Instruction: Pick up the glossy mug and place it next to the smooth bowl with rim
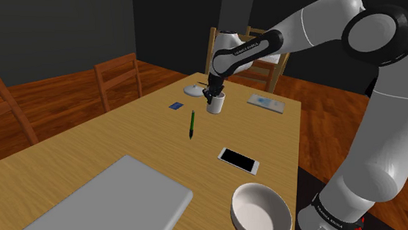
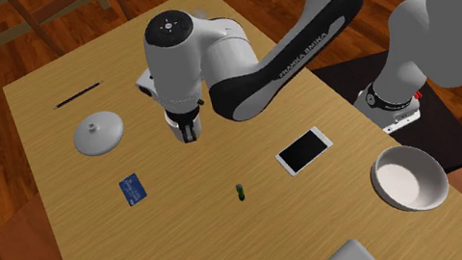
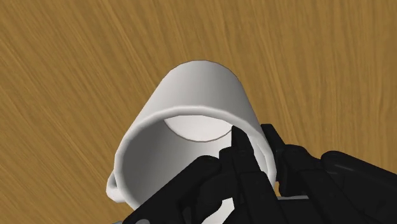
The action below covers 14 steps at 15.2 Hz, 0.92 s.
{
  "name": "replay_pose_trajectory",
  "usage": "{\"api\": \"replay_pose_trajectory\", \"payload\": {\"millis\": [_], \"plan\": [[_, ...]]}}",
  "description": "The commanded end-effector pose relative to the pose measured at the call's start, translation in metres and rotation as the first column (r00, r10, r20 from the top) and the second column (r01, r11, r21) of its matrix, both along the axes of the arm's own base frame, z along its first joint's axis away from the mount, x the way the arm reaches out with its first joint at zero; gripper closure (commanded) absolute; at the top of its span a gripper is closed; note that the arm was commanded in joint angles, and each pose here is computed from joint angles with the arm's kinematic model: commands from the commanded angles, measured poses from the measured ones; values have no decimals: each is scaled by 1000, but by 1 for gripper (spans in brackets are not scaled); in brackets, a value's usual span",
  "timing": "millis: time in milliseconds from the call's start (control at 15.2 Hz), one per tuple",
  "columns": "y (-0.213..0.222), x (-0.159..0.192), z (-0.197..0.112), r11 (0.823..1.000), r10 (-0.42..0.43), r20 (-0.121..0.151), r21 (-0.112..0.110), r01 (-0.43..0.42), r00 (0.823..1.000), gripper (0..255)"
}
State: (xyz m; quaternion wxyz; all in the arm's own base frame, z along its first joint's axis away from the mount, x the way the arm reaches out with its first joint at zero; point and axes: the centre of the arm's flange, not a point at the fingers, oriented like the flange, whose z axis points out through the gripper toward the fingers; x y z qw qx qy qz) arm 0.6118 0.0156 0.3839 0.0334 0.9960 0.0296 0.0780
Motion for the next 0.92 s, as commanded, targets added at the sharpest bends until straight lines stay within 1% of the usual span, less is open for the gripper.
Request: {"api": "replay_pose_trajectory", "payload": {"millis": [0, 858], "plan": [[0, -1, 10, 1000, 0, 0, 0, 0, 1000, 255], [0, -1, 78, 1000, 0, 0, 0, 0, 1000, 255]]}}
